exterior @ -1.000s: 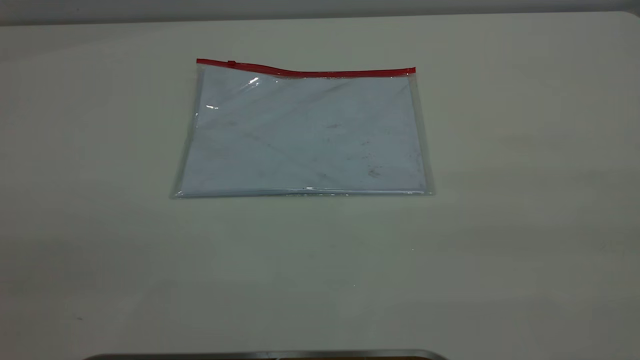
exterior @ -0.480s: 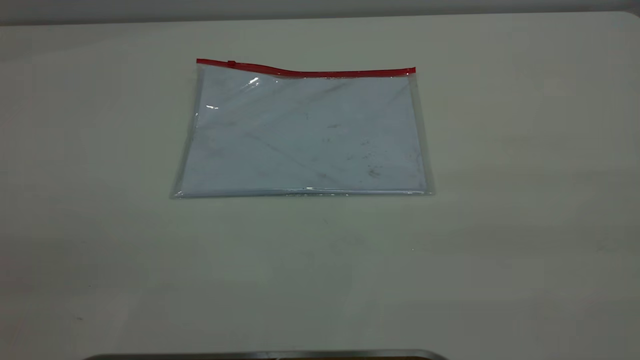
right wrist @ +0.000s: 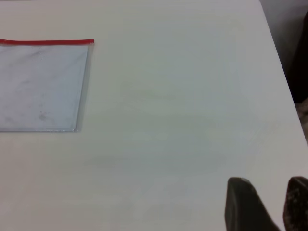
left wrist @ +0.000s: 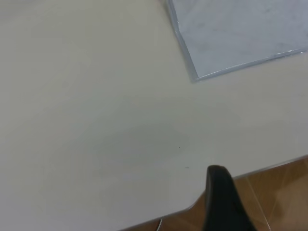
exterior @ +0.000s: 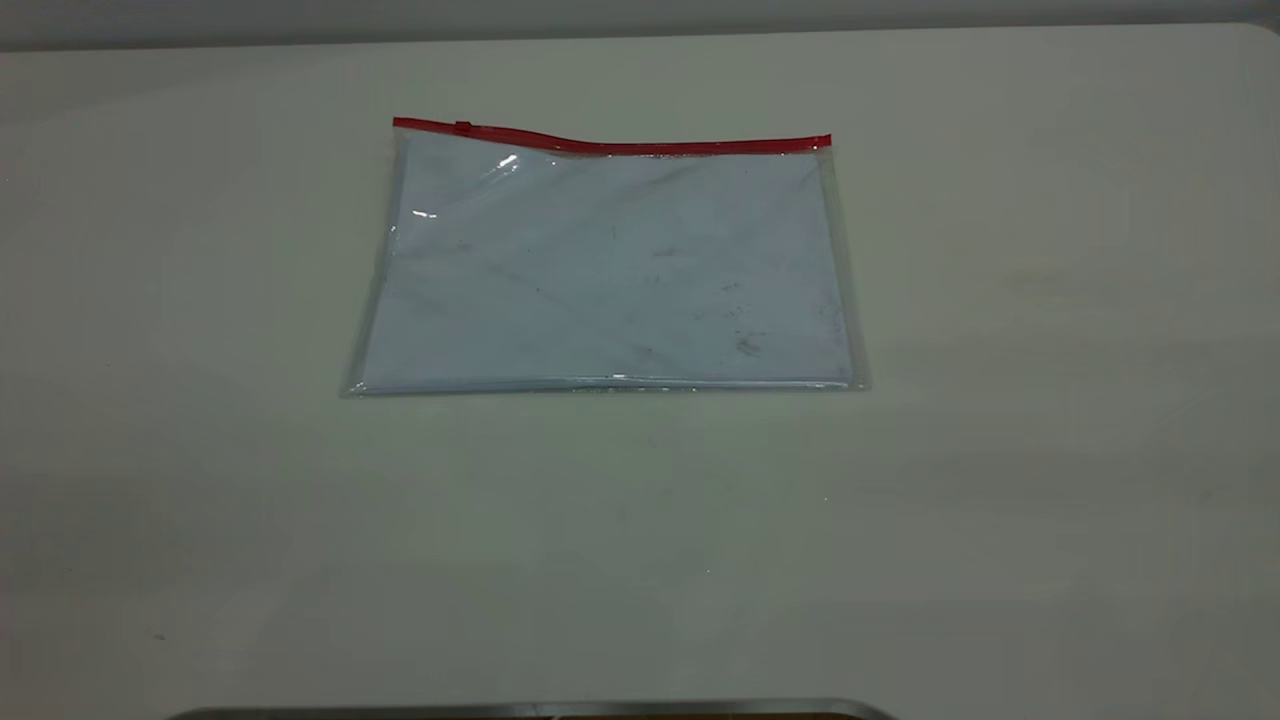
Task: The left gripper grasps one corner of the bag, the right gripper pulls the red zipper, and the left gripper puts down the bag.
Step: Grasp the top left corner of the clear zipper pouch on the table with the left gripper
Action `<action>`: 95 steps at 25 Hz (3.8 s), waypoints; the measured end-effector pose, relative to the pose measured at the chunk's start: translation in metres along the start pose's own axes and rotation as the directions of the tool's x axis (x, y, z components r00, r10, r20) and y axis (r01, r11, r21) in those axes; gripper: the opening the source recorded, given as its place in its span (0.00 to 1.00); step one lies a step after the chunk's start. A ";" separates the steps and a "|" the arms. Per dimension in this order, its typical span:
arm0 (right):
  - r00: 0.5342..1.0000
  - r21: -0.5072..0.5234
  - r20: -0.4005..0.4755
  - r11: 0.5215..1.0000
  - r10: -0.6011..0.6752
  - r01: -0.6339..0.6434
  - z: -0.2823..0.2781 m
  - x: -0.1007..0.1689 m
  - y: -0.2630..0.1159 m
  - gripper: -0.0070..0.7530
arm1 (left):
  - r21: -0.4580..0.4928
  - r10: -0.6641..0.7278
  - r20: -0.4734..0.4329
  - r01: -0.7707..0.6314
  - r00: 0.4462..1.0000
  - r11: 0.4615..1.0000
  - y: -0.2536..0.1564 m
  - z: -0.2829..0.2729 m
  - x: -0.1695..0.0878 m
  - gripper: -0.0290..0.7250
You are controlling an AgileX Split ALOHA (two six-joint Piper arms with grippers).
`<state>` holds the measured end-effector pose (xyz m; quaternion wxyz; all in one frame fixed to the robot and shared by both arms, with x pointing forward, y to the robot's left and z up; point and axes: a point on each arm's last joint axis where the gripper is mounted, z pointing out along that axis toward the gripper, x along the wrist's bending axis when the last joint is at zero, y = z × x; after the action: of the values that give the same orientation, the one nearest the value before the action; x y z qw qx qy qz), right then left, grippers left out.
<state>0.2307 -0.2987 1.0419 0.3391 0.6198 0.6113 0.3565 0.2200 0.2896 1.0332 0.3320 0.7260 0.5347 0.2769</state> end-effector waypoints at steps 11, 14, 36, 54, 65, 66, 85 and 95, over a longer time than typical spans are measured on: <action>1.000 0.000 0.000 1.000 0.000 0.000 0.000 0.000 0.000 0.32 | -0.004 -0.006 0.020 0.006 1.000 1.000 0.000 0.000 -0.002 0.68; 1.000 0.000 0.000 1.000 0.000 0.000 0.000 0.000 0.000 0.32 | -0.005 -0.007 0.024 0.007 1.000 1.000 0.000 0.000 -0.002 0.68; 0.937 0.198 -0.297 0.948 -0.185 0.249 0.141 0.025 0.081 0.60 | 0.158 -0.153 -0.070 0.163 0.986 0.974 0.104 0.111 0.041 0.76; 0.796 0.207 -0.589 0.925 -0.142 0.319 0.323 0.118 0.106 0.61 | 0.340 -0.104 -0.080 0.125 0.991 0.932 0.155 0.345 0.088 0.79; 0.789 0.259 -0.609 0.922 -0.076 0.289 0.365 0.131 0.101 0.61 | 0.462 -0.129 -0.042 0.133 0.991 0.877 0.144 0.479 0.106 0.79; 0.790 0.261 -0.609 0.921 -0.075 0.288 0.366 0.131 0.100 0.61 | 0.474 -0.139 -0.027 0.135 0.990 0.870 0.143 0.486 0.106 0.79; 0.791 0.297 -0.609 0.910 -0.051 0.288 0.376 0.132 0.089 0.61 | 0.396 -0.301 0.396 0.135 0.868 0.908 0.123 0.554 0.102 0.80; 0.789 0.298 -0.613 0.910 -0.048 0.287 0.376 0.133 0.089 0.61 | 0.415 -0.367 0.450 0.173 0.814 0.893 0.102 0.569 0.093 0.82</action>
<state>0.5983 -0.1624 0.9280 0.0366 0.4724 0.7963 0.3760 0.7369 0.2519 0.7610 0.3631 0.7361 0.5656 -0.0803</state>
